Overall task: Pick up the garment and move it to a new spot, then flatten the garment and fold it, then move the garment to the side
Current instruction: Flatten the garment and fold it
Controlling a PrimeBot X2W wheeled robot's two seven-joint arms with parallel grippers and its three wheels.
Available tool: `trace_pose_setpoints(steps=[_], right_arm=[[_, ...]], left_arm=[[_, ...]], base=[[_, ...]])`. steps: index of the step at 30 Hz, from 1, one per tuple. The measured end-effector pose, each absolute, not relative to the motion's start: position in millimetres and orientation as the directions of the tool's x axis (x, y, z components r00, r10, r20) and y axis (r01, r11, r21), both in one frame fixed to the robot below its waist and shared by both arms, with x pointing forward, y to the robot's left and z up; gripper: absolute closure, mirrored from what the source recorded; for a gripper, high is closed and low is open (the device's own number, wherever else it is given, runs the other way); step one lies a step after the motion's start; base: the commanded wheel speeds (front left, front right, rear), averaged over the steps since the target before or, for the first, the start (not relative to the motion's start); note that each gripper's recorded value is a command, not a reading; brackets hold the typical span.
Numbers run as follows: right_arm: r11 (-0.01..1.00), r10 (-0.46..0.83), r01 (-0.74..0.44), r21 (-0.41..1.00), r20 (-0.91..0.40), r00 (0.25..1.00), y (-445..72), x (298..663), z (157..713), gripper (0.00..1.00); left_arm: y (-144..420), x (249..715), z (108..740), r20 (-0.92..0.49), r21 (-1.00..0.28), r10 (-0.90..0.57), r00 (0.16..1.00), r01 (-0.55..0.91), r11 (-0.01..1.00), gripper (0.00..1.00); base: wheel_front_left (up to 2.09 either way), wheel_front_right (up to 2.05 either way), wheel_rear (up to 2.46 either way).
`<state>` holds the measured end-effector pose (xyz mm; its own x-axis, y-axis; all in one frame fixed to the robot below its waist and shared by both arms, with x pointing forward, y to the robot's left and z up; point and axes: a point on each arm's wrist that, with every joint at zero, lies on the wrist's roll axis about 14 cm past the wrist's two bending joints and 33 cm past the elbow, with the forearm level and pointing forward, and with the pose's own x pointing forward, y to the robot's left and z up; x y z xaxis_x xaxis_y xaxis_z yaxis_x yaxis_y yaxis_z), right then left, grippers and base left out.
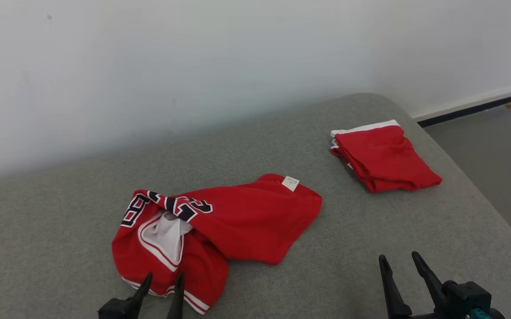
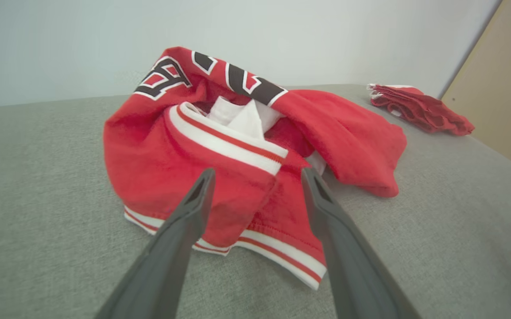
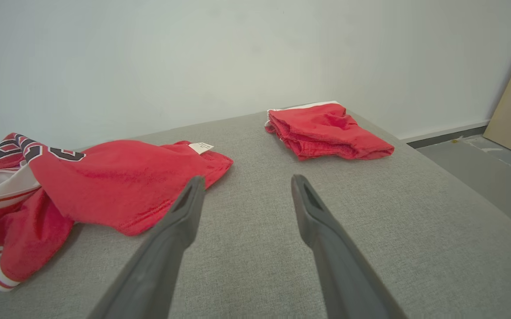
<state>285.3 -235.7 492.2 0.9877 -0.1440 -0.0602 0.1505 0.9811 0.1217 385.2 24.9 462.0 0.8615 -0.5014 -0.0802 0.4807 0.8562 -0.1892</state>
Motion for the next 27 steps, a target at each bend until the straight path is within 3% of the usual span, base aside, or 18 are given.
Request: trace_pose_setpoints(steps=[7, 8, 9, 11, 21, 27], right_arm=[[0.969, -0.21, 0.218, 0.115, -0.082, 0.974, -252.6, 275.4, 487.1, 0.0], [0.968, -0.216, 0.225, 0.116, -0.086, 0.973, -254.1, 274.6, 486.3, 0.0], [0.966, -0.22, 0.23, 0.116, -0.09, 0.971, -255.2, 274.0, 485.3, 0.0], [0.964, -0.229, 0.239, 0.116, -0.098, 0.969, -257.3, 272.9, 483.0, 0.0], [0.973, -0.182, 0.193, 0.128, -0.094, 0.979, -245.2, 283.3, 483.0, 0.0], [0.978, -0.15, 0.158, 0.134, -0.069, 0.986, -236.9, 287.5, 488.8, 0.0]], left_arm=[[25.2, 409.4, 437.1, -0.166, -0.121, -0.438, 0.884, 0.422, 0.898, 0.0], [24.9, 411.6, 434.3, -0.175, -0.118, -0.432, 0.885, 0.417, 0.901, 0.38], [24.4, 413.6, 431.8, -0.182, -0.116, -0.43, 0.884, 0.415, 0.902, 0.38], [20.9, 417.4, 430.9, -0.183, -0.116, -0.437, 0.881, 0.422, 0.899, 1.0], [-21.9, 444.7, 548.7, 0.165, -0.134, -0.529, 0.832, 0.55, 0.824, 1.0], [-61.8, 421.5, 650.4, 0.42, -0.051, -0.605, 0.677, 0.683, 0.729, 1.0]], base=[[0.0, 0.0, 0.0], [0.0, 0.0, 0.0], [0.0, 0.0, 0.0], [0.0, 0.0, 0.0], [0.0, 0.0, 0.0], [0.0, 0.0, 0.0]])
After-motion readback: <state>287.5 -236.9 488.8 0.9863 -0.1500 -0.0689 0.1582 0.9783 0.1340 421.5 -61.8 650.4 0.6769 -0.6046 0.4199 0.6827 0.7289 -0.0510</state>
